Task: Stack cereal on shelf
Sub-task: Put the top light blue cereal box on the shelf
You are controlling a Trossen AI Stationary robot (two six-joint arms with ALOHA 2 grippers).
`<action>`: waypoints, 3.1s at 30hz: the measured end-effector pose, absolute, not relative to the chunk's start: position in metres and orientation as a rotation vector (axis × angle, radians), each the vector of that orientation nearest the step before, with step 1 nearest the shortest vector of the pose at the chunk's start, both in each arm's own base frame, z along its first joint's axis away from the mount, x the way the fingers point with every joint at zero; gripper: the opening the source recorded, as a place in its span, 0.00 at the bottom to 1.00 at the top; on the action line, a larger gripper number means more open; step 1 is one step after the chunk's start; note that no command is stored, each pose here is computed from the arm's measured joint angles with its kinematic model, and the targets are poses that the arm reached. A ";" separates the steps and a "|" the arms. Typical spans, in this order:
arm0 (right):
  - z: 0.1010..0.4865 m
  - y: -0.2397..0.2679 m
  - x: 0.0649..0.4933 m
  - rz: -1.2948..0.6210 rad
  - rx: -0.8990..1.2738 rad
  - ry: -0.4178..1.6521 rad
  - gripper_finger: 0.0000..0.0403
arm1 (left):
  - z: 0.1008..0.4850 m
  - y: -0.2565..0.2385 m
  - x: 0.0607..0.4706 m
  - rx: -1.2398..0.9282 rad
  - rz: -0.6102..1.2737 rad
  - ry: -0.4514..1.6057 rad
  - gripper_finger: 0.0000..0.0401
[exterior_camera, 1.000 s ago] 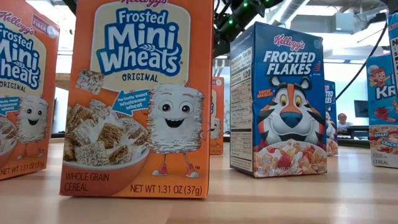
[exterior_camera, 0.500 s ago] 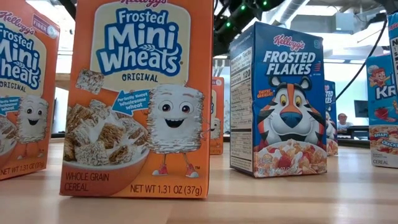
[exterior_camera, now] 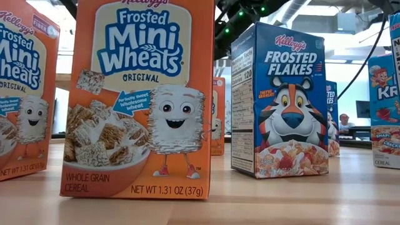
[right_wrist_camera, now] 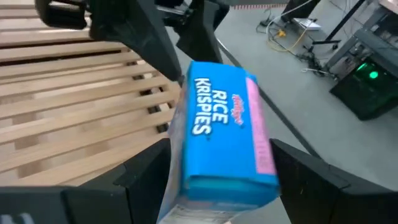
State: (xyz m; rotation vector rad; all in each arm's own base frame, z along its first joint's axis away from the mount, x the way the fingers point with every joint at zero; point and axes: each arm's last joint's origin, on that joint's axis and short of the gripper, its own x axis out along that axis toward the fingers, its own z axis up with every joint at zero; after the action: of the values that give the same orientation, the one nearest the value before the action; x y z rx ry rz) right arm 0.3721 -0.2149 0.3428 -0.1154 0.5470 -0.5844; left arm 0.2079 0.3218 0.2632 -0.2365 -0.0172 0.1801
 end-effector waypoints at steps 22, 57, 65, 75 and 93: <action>0.342 -0.226 0.366 -0.468 -0.091 0.534 0.40 | 0.263 0.322 0.208 -0.247 0.188 -0.019 0.66; 0.344 -0.253 0.345 -0.110 -0.209 0.445 0.41 | 0.263 0.320 0.208 -0.255 0.123 -0.012 0.66; 0.344 -0.258 0.340 -0.120 -0.232 0.458 0.41 | 0.263 0.321 0.208 -0.264 0.125 -0.012 0.66; 0.335 -0.258 0.345 -0.067 -0.240 0.457 0.41 | 0.263 0.321 0.208 -0.280 0.125 -0.013 0.66; 0.332 -0.261 0.347 -0.078 -0.233 0.464 0.46 | 0.263 0.321 0.208 -0.280 0.135 -0.015 0.66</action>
State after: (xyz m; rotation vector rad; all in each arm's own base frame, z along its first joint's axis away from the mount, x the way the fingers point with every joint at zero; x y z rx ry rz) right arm 0.3471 -0.2612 0.3316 -0.2330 0.4640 -0.0781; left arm 0.2079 0.3208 0.2629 -0.2795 -0.0145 0.1355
